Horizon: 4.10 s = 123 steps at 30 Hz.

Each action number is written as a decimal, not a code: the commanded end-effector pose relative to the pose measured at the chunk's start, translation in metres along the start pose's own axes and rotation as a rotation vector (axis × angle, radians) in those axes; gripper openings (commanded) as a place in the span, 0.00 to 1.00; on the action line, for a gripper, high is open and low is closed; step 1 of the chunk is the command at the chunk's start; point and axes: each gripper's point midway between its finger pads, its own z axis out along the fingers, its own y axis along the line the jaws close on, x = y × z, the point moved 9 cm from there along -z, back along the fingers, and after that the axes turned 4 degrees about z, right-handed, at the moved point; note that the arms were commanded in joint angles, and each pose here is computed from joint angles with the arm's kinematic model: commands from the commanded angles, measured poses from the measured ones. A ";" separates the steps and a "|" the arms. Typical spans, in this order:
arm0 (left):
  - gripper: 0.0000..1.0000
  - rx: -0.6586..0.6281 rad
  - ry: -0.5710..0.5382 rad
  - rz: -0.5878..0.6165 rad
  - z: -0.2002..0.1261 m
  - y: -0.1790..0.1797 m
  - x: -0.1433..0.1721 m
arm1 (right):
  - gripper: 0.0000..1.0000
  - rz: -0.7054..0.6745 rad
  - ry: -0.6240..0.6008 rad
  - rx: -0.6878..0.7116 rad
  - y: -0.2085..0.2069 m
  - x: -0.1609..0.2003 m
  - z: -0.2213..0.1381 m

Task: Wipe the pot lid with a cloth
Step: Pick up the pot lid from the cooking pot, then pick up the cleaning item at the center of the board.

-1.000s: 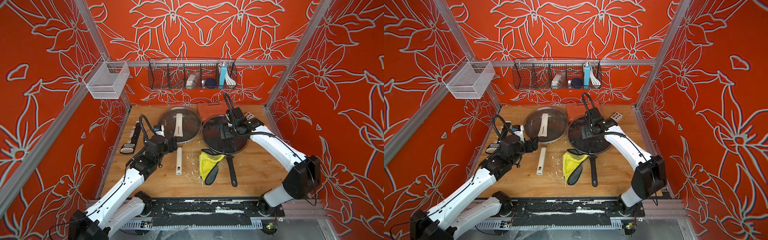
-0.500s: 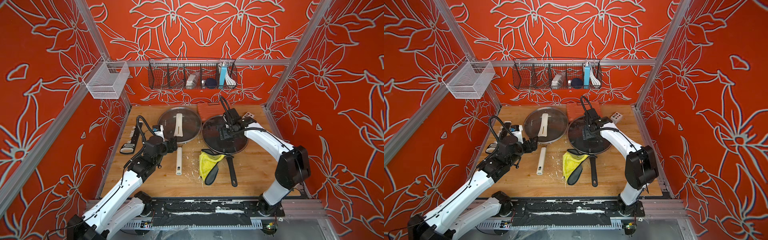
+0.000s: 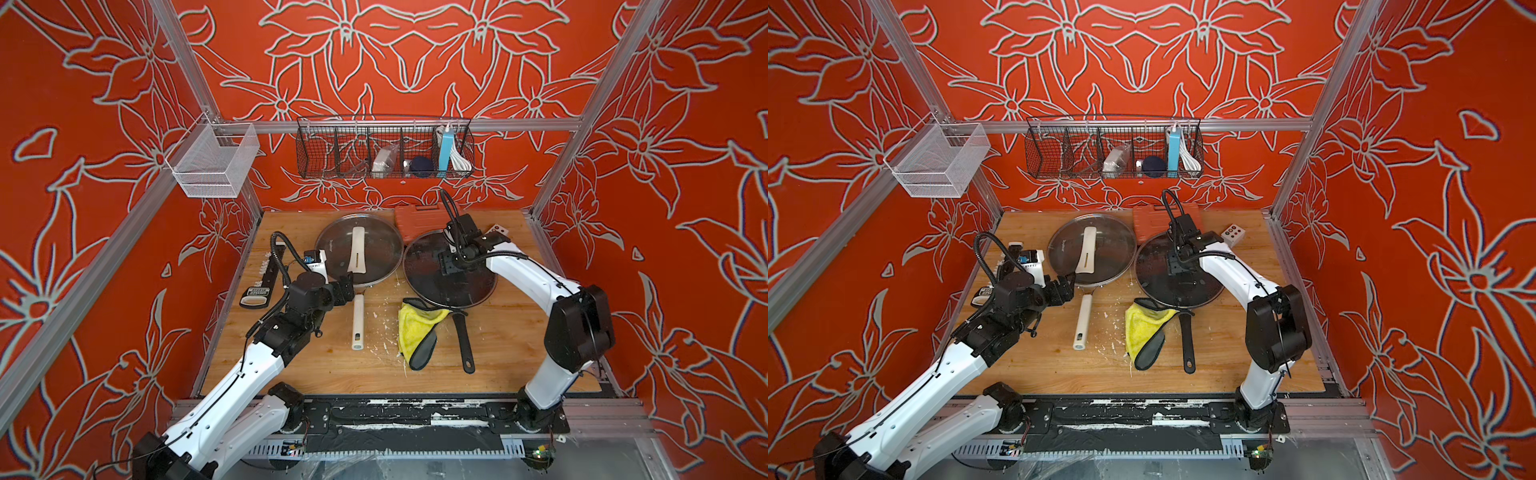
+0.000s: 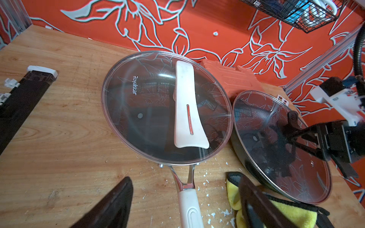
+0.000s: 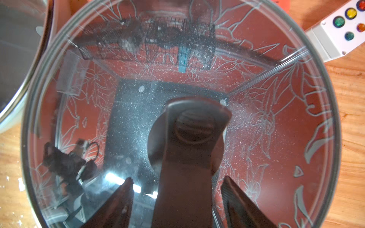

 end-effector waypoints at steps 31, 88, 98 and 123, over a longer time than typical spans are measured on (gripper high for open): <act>0.83 -0.002 -0.006 0.010 0.000 -0.001 0.002 | 0.06 0.021 0.129 0.038 -0.004 0.010 0.029; 0.83 0.138 -0.007 0.071 -0.004 -0.023 0.003 | 0.00 -0.136 -0.318 -0.015 -0.008 -0.038 -0.113; 0.84 0.343 0.010 0.206 -0.017 -0.057 0.019 | 0.00 -0.285 -0.329 -0.083 -0.013 -0.022 -0.173; 0.86 0.584 0.118 0.351 -0.017 -0.087 0.107 | 0.00 -0.318 -0.390 -0.330 -0.035 0.035 -0.207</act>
